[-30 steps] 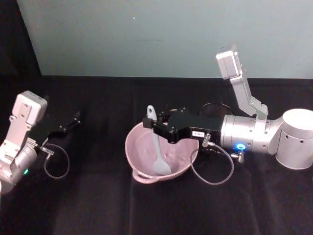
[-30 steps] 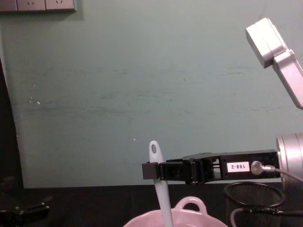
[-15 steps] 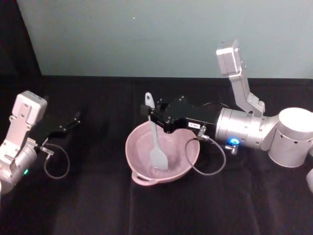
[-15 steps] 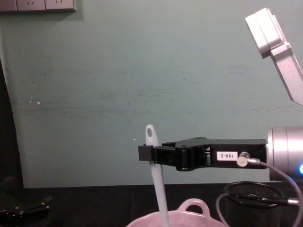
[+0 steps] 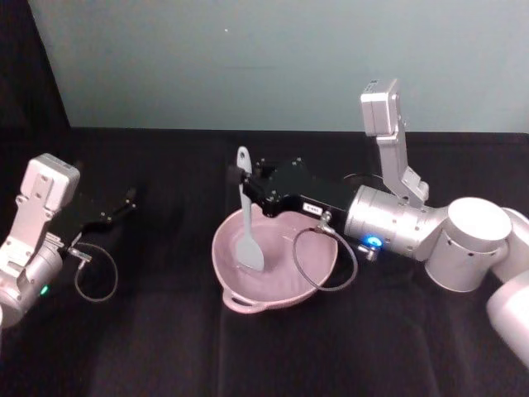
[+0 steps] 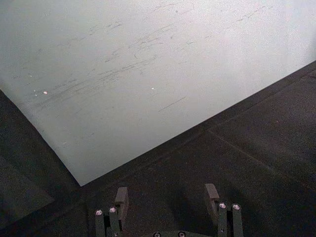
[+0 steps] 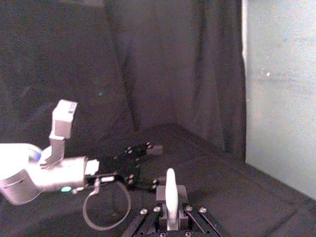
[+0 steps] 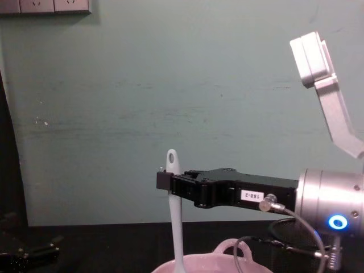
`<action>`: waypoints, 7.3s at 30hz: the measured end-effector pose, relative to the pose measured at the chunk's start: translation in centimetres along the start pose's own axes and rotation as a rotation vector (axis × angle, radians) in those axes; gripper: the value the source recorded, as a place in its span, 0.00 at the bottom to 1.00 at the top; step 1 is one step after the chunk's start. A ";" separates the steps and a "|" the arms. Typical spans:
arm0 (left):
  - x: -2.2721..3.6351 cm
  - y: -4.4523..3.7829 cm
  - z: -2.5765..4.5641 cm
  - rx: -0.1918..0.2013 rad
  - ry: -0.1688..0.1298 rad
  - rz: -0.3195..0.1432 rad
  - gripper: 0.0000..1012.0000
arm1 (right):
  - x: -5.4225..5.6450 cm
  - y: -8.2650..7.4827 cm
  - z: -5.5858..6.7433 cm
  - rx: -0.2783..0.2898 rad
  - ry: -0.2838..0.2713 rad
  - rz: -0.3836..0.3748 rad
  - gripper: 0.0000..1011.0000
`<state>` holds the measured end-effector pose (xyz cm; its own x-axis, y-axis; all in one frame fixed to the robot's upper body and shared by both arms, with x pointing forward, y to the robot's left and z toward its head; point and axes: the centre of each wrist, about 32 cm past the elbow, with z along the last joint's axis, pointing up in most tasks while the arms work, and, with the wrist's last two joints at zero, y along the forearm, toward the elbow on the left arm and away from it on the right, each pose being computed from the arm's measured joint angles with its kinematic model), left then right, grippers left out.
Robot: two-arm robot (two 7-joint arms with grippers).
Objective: Use the one hand to pick up the spoon and stir the clear water in the bowl.
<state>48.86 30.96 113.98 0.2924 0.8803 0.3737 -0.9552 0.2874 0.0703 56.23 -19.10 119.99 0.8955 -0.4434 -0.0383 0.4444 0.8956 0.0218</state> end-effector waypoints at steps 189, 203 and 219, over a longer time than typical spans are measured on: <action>0.00 0.00 0.00 0.000 0.000 0.000 1.00 | 6.9 -10.7 -4.7 0.227 0.423 -0.431 0.12; 0.00 0.00 0.00 0.000 0.000 0.000 1.00 | 6.9 -10.8 -4.7 0.228 0.422 -0.432 0.22; 0.00 0.00 0.00 0.000 0.000 0.000 1.00 | 6.8 -10.8 -4.6 0.231 0.418 -0.432 0.72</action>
<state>48.86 30.97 113.98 0.2923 0.8803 0.3737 -0.9552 0.2873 0.0703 57.46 -31.60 114.86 0.5705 -0.6687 -0.4769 0.7982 0.5883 0.1299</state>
